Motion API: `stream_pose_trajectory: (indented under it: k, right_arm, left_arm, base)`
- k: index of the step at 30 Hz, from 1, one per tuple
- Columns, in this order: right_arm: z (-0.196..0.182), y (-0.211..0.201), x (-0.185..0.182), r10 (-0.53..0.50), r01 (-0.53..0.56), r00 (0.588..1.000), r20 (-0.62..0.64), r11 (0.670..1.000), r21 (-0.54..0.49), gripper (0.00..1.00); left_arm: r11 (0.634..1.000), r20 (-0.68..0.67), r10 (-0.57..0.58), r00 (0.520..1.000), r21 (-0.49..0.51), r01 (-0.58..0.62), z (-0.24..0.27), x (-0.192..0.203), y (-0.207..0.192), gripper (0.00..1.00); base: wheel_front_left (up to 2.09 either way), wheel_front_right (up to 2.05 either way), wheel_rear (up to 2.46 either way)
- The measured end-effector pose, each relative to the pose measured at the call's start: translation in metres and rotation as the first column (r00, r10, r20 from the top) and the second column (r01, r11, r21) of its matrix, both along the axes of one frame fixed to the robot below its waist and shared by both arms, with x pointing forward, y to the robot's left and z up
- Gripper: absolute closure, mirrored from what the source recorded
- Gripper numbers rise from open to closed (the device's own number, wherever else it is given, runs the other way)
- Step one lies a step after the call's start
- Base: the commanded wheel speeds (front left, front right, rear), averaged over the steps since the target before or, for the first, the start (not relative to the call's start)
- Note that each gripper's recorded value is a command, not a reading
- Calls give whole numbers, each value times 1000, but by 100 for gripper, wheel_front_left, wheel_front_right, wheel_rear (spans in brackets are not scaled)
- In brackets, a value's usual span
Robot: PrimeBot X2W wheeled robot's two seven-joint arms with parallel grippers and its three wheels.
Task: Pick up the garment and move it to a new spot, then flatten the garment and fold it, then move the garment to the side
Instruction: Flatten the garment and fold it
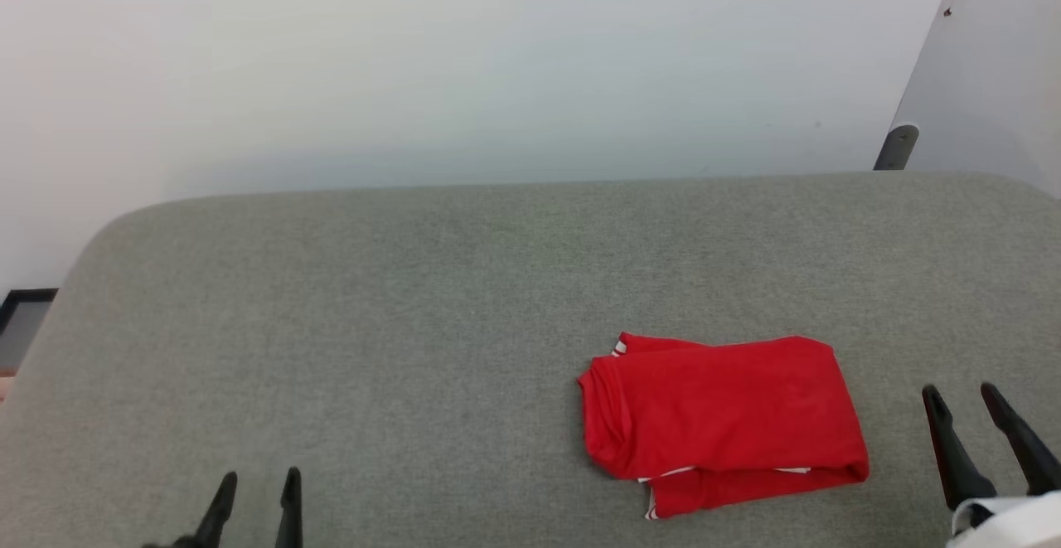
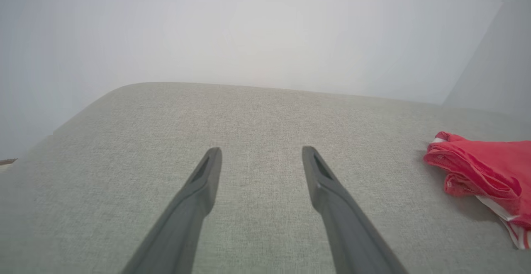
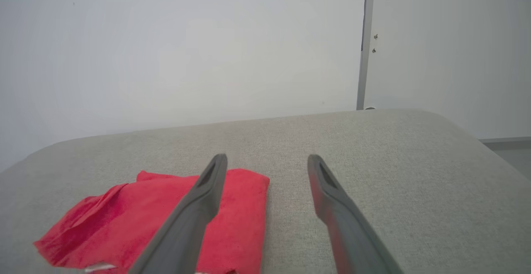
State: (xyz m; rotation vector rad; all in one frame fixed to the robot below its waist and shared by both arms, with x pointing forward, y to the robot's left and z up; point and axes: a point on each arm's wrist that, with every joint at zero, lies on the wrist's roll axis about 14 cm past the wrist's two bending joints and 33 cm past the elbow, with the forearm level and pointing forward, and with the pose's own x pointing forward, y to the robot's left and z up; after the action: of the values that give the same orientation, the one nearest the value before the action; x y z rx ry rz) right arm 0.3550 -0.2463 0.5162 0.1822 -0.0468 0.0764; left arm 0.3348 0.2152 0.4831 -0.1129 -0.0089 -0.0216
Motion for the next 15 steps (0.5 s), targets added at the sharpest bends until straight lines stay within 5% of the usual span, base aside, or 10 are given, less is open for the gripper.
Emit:
stream_pose_trajectory:
  k: [15]
  right_arm:
    - [1,-3,-32,-49,50,999,-17,999,16,0]
  left_arm:
    - [999,25,45,999,14,-46,8,-37,9,0]
  base:
    - [0,0,0]
